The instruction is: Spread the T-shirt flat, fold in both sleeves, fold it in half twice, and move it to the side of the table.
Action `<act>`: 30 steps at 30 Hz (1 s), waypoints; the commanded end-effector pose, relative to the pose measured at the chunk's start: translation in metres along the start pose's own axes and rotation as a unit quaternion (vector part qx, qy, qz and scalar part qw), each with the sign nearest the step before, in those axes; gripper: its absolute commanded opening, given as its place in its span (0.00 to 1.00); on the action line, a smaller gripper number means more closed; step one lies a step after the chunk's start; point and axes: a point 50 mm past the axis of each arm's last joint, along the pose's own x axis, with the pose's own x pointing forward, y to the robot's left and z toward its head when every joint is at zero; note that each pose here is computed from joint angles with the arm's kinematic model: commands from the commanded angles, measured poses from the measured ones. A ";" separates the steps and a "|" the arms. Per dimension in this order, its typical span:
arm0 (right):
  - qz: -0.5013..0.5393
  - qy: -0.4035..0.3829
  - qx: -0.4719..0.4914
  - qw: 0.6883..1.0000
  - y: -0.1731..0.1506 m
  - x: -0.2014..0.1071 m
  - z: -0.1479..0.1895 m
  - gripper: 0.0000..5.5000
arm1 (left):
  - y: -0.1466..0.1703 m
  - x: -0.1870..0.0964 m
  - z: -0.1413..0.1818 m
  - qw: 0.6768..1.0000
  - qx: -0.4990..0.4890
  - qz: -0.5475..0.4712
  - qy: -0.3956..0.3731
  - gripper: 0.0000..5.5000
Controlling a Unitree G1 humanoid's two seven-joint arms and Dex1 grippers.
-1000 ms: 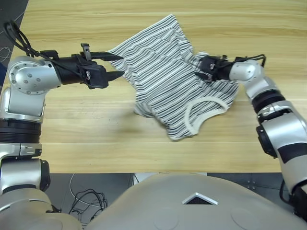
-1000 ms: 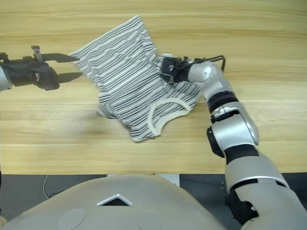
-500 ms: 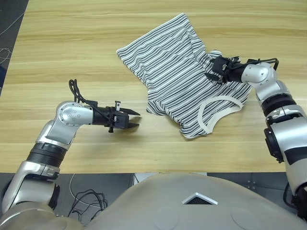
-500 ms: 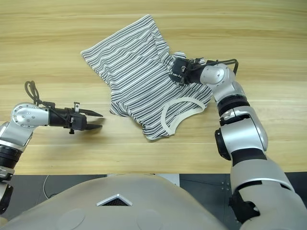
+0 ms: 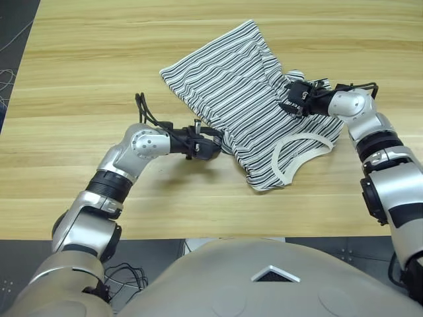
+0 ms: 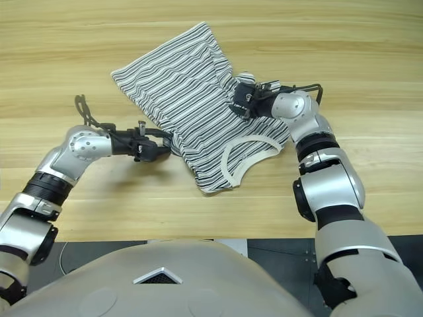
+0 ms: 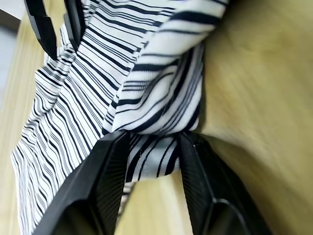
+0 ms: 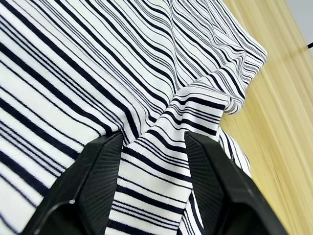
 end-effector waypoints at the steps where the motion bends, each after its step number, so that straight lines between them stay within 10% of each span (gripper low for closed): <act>1: 0.072 0.038 0.014 0.997 0.036 0.013 -0.013 0.42 | -0.015 0.013 -0.006 1.000 -0.011 -0.026 0.007 0.33; 14: 0.075 0.045 0.004 0.996 0.042 0.025 -0.007 0.42 | 0.042 0.024 0.014 0.979 -0.113 0.115 -0.121 0.33; 30: 0.071 0.044 0.004 0.996 0.046 0.025 -0.009 0.42 | 0.036 0.036 -0.004 0.980 -0.146 0.111 -0.075 0.33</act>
